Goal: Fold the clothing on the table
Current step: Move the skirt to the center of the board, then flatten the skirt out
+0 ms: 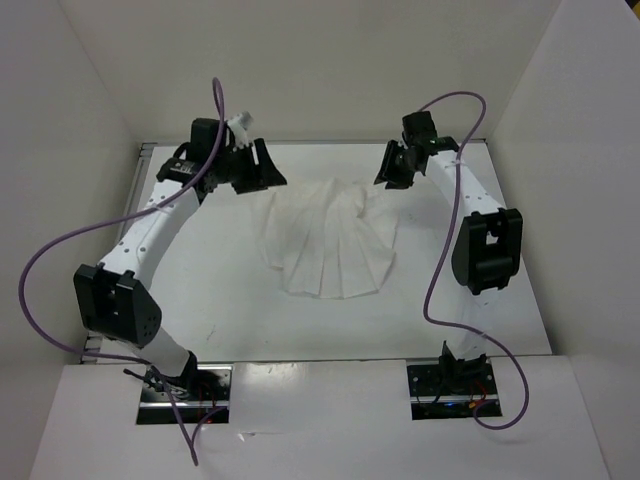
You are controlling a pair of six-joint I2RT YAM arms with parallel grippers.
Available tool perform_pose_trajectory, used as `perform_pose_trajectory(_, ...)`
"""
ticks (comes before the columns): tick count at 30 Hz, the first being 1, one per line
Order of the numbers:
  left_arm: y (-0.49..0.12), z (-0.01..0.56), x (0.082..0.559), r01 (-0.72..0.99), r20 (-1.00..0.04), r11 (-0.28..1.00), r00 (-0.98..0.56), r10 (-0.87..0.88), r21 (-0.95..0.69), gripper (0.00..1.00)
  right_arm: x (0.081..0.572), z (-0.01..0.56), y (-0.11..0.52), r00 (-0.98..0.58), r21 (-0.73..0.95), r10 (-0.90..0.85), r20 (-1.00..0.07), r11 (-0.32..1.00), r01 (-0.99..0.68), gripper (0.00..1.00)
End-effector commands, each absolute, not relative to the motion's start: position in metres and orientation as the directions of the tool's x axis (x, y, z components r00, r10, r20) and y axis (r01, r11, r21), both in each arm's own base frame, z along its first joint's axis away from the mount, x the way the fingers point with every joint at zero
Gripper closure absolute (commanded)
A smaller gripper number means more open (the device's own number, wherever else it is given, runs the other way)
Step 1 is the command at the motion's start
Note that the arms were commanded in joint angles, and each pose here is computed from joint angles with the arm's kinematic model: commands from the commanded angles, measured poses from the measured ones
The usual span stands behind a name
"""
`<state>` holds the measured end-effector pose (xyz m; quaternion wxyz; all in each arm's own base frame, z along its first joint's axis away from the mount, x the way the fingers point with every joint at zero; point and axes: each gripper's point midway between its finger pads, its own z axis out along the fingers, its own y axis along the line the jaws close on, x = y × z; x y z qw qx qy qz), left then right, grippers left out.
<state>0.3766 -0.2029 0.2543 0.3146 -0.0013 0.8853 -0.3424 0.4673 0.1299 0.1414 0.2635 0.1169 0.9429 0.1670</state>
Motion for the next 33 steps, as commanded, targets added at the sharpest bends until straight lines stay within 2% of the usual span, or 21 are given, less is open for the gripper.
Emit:
perform_pose_trajectory(1, -0.163, 0.233, 0.434, 0.14, -0.64, 0.862, -0.729, -0.244, -0.488, 0.34, 0.484, 0.151, 0.132, -0.827, 0.411, 0.308, -0.471, 0.906, 0.104, 0.57)
perform_pose_trajectory(2, -0.158, 0.232, 0.446, 0.135, -0.668, 0.879, -0.704, -0.24, -0.458, 0.38, 0.494, 0.148, 0.134, -0.827, 0.437, 0.313, -0.466, 0.895, 0.093, 0.57)
perform_pose_trajectory(3, -0.151, 0.226, 0.465, 0.128, -0.696, 0.892, -0.676, -0.241, -0.434, 0.48, 0.501, 0.148, 0.132, -0.822, 0.452, 0.32, -0.47, 0.888, 0.087, 0.57)
perform_pose_trajectory(5, -0.138, 0.221, 0.486, 0.123, -0.739, 0.923, -0.64, -0.208, -0.366, 0.56, 0.51, 0.147, 0.136, -0.826, 0.494, 0.333, -0.455, 0.866, 0.077, 0.57)
perform_pose_trajectory(6, -0.133, 0.202, 0.5, 0.099, -0.736, 0.939, -0.65, -0.189, -0.329, 0.56, 0.511, 0.151, 0.138, -0.825, 0.502, 0.331, -0.458, 0.862, 0.067, 0.57)
perform_pose_trajectory(7, -0.126, 0.207, 0.513, 0.099, -0.756, 0.946, -0.629, -0.18, -0.307, 0.56, 0.514, 0.148, 0.136, -0.826, 0.513, 0.346, -0.446, 0.854, 0.081, 0.57)
perform_pose_trajectory(11, -0.119, 0.16, 0.552, 0.129, -0.758, 0.975, -0.651, -0.054, -0.181, 0.46, 0.512, 0.15, 0.14, -0.833, 0.532, 0.341, -0.436, 0.844, 0.067, 0.57)
perform_pose_trajectory(21, -0.12, 0.098, 0.599, 0.198, -0.75, 0.977, -0.657, 0.075, -0.075, 0.4, 0.482, 0.154, 0.138, -0.848, 0.534, 0.337, -0.409, 0.842, 0.077, 0.57)
perform_pose_trajectory(30, -0.138, 0.066, 0.62, 0.274, -0.734, 0.954, -0.672, 0.102, -0.119, 0.4, 0.469, 0.159, 0.125, -0.851, 0.491, 0.334, -0.405, 0.865, 0.106, 0.57)
perform_pose_trajectory(33, -0.146, 0.05, 0.621, 0.303, -0.713, 0.935, -0.696, 0.086, -0.183, 0.4, 0.47, 0.156, 0.123, -0.852, 0.481, 0.335, -0.402, 0.869, 0.115, 0.57)
